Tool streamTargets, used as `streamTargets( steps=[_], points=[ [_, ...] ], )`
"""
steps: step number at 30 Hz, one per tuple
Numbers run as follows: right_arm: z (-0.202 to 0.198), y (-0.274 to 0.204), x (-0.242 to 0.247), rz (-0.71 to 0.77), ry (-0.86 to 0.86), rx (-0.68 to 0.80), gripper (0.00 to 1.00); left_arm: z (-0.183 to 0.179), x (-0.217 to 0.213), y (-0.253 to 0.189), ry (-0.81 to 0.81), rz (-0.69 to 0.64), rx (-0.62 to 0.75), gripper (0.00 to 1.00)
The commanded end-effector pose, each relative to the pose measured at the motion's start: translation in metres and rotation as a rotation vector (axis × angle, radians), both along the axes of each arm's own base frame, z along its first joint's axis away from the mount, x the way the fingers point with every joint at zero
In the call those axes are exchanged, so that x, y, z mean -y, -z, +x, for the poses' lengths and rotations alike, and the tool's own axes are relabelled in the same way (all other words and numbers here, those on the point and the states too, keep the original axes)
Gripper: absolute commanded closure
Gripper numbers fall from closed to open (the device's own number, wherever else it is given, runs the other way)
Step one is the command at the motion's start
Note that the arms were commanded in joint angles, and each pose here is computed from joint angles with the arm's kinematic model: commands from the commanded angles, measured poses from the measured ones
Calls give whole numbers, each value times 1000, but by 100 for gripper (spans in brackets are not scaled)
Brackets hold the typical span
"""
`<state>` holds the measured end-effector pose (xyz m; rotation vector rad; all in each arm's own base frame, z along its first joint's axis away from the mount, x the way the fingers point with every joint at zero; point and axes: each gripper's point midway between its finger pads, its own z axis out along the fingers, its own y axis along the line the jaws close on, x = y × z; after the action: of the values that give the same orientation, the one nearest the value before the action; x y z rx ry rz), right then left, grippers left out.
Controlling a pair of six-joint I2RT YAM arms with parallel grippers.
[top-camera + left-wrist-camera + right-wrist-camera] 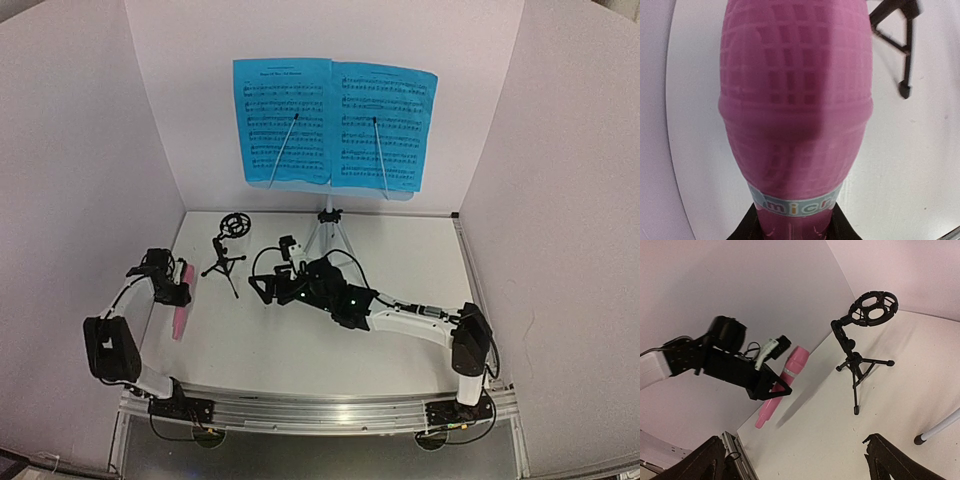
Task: Pack up the instrument practice props
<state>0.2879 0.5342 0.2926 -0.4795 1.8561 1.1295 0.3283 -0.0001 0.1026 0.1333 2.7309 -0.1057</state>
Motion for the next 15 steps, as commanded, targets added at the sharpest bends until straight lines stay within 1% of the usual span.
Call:
streamTargets(
  steps=[1,3,7,11,15],
  points=[
    [-7,-28,14,24,19,57,5,9,-22,36,26,106,-104,100],
    [-7,-30,16,23,22,62,5,16,-27,54,21,117,-137,100],
    [-8,-31,24,15,37,71,4,22,-39,77,-19,139,-187,100],
    [-9,-30,30,6,52,77,4,21,-44,90,-58,145,-211,100],
    [-9,-32,32,5,55,84,4,24,-46,97,-112,133,-205,100]
  ],
)
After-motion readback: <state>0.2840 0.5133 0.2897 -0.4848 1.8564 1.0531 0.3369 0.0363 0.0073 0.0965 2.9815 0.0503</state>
